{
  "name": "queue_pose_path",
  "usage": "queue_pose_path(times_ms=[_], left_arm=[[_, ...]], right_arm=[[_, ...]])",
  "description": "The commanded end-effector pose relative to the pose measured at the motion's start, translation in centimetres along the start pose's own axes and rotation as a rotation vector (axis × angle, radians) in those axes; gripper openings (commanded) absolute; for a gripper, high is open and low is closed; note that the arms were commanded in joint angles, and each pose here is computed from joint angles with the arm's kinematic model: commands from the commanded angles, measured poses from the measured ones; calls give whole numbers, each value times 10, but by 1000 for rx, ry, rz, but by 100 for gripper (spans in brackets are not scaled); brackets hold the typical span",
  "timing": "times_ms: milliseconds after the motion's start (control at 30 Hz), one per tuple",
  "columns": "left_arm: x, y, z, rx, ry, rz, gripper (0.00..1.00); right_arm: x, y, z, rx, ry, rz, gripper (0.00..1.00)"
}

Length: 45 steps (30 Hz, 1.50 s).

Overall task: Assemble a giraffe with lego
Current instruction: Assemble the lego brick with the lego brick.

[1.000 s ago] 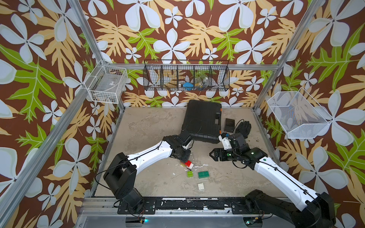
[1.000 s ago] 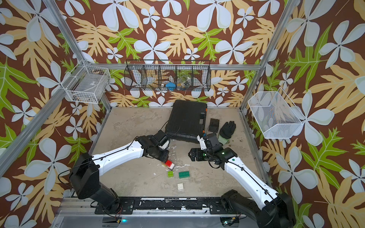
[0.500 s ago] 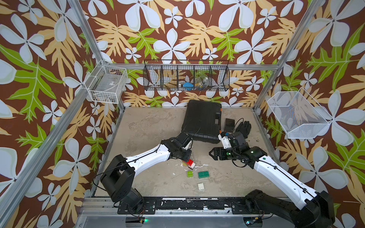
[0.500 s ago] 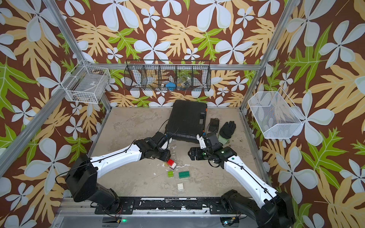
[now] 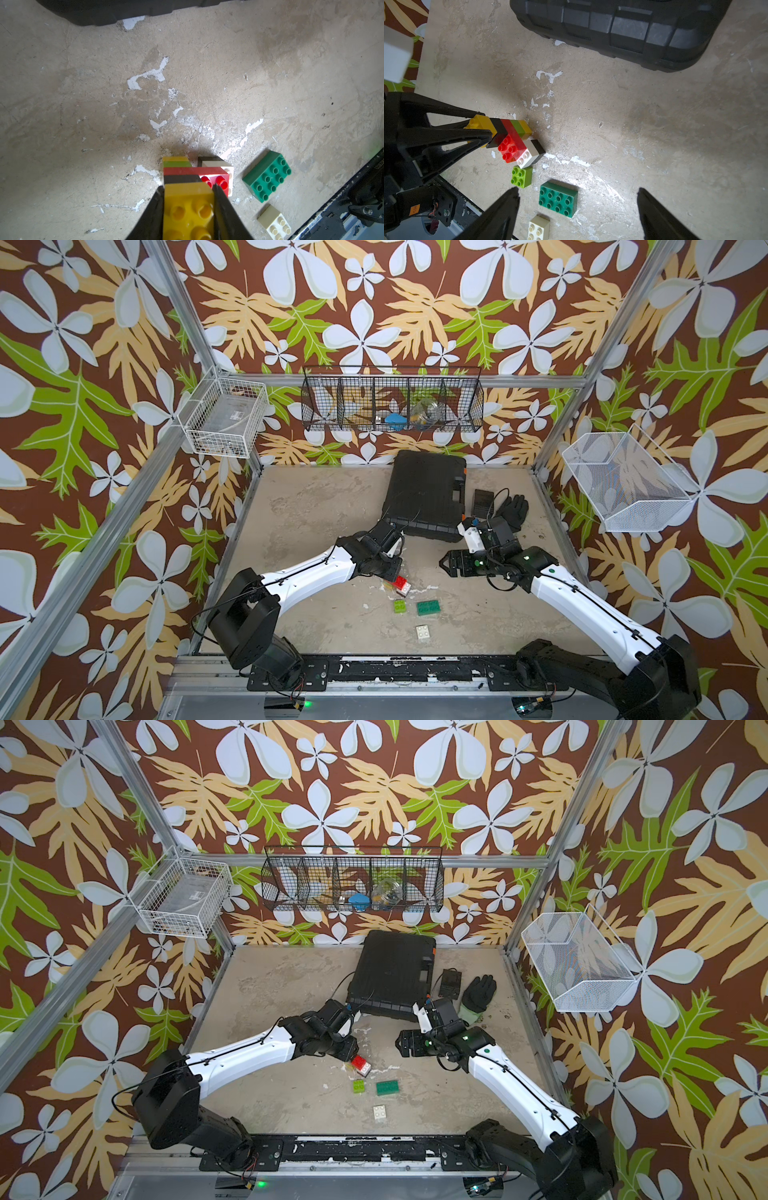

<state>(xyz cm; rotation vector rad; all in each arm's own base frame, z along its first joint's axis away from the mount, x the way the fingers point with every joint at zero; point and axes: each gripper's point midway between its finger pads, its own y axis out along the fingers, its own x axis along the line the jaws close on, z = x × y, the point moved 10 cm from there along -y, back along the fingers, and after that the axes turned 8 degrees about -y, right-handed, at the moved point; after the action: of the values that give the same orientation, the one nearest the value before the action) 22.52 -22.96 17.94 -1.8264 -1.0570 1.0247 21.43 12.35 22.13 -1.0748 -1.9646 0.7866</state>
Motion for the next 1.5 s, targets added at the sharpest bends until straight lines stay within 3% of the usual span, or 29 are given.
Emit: queue_pose_path(times_ms=[0,767,1000,1467], left_arm=[[20,-3,34,228,2,-147,22],[26,-3,46,223,-12,-140,22],[26,-13,44,200,-14,-153,39],[22,-19,34,170,6,-159,41]], right_arm=[[1,0,-3,-16,-2,-12,91],[2,0,-3,-26,27,-24,91],[2,2,-2,-31,38,-33,90],[2,1,-2,-36,45,-35,90]])
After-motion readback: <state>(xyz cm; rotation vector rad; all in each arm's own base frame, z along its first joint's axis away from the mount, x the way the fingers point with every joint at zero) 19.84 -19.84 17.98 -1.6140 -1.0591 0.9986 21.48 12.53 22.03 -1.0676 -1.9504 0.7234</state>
